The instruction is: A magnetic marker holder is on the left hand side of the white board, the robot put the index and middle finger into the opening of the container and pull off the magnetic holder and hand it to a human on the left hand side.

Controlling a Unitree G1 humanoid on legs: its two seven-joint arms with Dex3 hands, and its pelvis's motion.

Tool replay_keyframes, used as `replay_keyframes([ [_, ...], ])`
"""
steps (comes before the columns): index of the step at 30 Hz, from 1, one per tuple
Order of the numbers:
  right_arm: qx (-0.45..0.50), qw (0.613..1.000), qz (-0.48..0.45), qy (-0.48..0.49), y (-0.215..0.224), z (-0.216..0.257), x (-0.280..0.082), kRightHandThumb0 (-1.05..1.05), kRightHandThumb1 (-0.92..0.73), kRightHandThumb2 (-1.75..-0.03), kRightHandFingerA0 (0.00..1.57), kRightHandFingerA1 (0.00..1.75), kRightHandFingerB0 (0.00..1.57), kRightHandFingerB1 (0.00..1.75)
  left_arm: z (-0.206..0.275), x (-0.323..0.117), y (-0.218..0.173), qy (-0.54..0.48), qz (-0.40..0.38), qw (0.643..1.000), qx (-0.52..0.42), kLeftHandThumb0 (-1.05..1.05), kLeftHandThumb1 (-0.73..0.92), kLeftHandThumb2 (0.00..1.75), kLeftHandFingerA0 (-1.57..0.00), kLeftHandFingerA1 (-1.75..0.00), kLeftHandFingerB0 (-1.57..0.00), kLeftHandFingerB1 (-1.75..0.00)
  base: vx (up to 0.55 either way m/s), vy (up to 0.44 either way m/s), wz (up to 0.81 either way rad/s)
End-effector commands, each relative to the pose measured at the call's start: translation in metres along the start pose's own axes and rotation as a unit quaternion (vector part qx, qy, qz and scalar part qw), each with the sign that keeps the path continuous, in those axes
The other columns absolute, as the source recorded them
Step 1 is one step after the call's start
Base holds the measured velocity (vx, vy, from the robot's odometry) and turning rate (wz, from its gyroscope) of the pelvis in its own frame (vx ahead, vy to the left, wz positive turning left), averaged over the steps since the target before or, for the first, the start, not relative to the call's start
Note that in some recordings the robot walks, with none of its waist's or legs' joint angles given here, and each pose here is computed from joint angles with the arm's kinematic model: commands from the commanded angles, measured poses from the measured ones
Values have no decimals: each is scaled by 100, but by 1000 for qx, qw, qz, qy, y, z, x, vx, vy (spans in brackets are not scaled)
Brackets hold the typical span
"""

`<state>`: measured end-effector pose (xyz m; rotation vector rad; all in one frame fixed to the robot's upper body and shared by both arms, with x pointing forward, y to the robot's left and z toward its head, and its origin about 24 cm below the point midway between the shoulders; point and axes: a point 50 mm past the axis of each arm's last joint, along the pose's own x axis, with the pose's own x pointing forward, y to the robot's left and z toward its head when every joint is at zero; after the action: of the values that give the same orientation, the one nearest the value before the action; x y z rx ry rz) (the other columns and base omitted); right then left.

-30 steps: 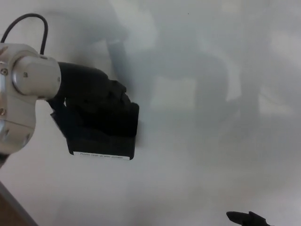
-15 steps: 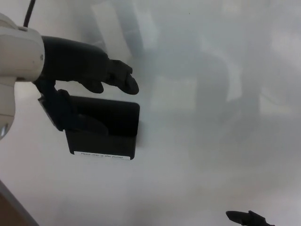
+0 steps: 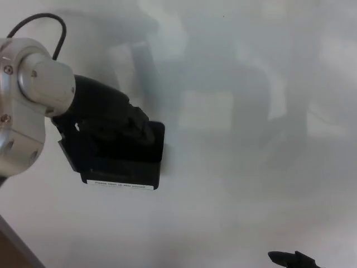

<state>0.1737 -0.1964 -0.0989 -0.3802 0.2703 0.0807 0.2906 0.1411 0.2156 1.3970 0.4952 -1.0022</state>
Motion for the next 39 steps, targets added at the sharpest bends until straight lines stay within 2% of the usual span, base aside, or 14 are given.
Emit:
replay_keyframes([
  [1,-2,1000,-5,1,-4,-2,-2,-51,-74,-63,77,51,61,40,-17,22,0,30,-1,999,-13,-101,72,105,0,-8,-2,-4,0,0,0],
  [8,-4,1000,-7,-3,-4,-1,-2,-50,-75,-63,78,52,62,41,-16,24,7,33,15,999,-19,-105,73,106,0,-4,-5,-2,0,0,0],
  [11,-2,1000,-8,-2,-4,-1,-2,-50,-74,-63,79,53,63,41,-13,19,12,29,30,999,3,-104,73,107,-1,-8,-6,-3,0,0,0],
  [20,-7,1000,-6,-3,-4,-1,-3,-50,-75,-63,77,53,63,41,2,4,25,2,61,998,-12,-96,65,97,0,-9,-5,-6,0,0,0],
  [29,-5,1000,-4,0,-3,-2,-3,-52,-75,-63,78,53,64,41,7,6,24,1,58,998,-19,-95,65,96,0,-7,-3,-5,0,0,0],
  [39,-5,1000,-4,-1,-2,-1,-2,-52,-75,-63,76,51,65,41,0,25,17,45,41,998,12,-102,69,104,0,-7,-2,-3,0,0,0],
])
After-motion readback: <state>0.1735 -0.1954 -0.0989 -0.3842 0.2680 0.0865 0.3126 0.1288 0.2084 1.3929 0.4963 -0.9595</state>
